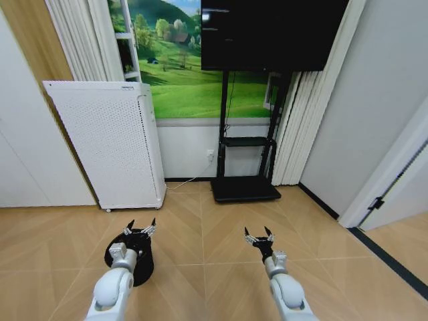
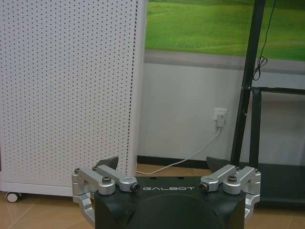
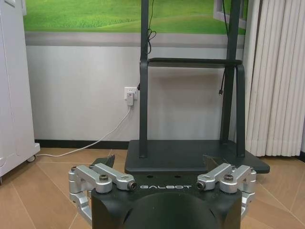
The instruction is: Pick up the trash bin and place the garbage on the floor into it.
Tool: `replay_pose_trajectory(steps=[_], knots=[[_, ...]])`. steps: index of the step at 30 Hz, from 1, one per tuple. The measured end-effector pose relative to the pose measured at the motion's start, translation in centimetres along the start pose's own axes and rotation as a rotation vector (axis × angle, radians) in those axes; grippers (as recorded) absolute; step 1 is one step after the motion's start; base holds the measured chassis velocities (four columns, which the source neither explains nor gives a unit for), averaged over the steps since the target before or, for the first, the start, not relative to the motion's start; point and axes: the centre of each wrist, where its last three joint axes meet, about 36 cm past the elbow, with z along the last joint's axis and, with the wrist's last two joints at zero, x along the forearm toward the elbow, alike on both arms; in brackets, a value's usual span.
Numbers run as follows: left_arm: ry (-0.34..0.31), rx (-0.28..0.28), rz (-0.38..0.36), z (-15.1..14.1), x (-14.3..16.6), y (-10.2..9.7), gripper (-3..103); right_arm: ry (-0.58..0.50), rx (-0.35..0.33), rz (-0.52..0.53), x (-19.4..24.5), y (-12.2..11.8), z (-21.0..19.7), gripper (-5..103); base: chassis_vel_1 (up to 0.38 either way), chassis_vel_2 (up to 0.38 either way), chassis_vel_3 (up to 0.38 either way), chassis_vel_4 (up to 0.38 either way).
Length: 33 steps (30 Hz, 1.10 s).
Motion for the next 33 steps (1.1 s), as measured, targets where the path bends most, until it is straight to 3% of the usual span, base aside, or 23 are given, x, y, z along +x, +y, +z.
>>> replay_pose_trajectory(steps=[33], knots=[[-0.017,0.016,0.011,-1.2,0.0,0.1,100,0.000,-0.002,-0.003,0.8,0.0,0.4,100,0.000,0.000,0.000,0.000]])
